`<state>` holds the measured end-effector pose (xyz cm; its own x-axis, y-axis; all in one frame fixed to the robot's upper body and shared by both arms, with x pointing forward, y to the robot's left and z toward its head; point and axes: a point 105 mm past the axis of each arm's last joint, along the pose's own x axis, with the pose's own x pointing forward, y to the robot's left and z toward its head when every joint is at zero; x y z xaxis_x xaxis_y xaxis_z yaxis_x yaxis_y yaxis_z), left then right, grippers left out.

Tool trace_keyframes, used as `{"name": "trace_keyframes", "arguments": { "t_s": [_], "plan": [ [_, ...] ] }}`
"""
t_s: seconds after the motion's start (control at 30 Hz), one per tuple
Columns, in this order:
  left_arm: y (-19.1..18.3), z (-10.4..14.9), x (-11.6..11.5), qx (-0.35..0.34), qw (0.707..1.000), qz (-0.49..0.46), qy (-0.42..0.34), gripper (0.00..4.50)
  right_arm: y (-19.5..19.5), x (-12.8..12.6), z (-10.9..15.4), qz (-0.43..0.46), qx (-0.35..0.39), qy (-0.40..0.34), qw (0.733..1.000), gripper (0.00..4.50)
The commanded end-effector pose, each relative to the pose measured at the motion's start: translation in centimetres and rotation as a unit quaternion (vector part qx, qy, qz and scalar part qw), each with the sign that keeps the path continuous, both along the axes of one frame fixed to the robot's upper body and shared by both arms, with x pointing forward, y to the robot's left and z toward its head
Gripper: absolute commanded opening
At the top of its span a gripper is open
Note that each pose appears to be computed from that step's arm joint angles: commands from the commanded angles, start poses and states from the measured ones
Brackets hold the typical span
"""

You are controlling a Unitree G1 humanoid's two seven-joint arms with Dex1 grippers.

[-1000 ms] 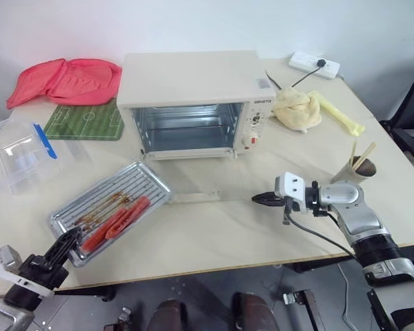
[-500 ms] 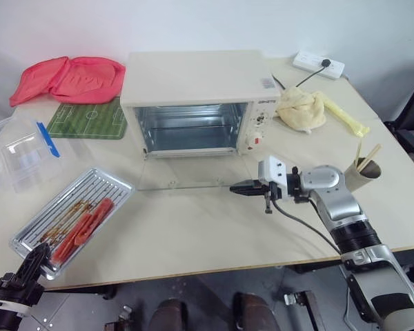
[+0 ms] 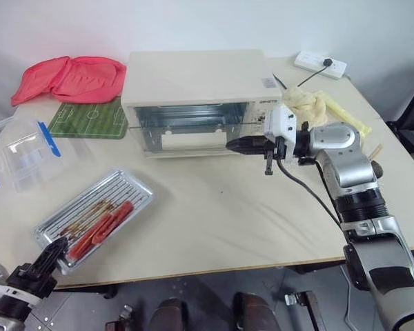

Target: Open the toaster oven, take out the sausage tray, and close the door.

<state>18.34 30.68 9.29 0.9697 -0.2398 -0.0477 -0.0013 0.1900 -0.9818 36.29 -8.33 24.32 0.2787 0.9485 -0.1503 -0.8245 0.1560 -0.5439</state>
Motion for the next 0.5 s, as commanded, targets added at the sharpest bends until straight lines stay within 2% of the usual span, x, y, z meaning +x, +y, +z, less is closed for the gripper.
{"name": "trace_keyframes", "arguments": {
  "t_s": [0.03,0.13,0.23,0.37,0.43,0.5],
  "plan": [
    [-1.3,0.5,0.8,0.004,0.999,-0.043,-0.006,0.00,0.3,-0.4,2.2,0.010,0.014,-0.036,0.999,0.04],
    [-2.5,0.8,1.7,0.013,0.996,-0.082,-0.005,0.00,0.4,-1.1,2.8,0.018,0.013,-0.049,0.999,0.04],
    [-3.0,1.3,2.7,0.017,0.995,-0.101,-0.012,0.00,0.4,0.1,4.3,-0.016,0.042,-0.076,0.996,0.04],
    [-3.6,1.6,3.6,0.018,0.992,-0.121,-0.019,0.00,0.3,0.2,4.8,-0.024,0.045,-0.090,0.995,0.04],
    [-3.9,1.8,3.7,0.019,0.991,-0.129,-0.021,0.00,0.3,-0.2,5.0,-0.020,0.049,-0.086,0.995,0.04],
    [-4.7,2.5,4.1,0.026,0.988,-0.146,-0.038,0.00,0.1,-1.8,4.2,0.006,0.032,-0.060,0.998,0.04]
  ]
}}
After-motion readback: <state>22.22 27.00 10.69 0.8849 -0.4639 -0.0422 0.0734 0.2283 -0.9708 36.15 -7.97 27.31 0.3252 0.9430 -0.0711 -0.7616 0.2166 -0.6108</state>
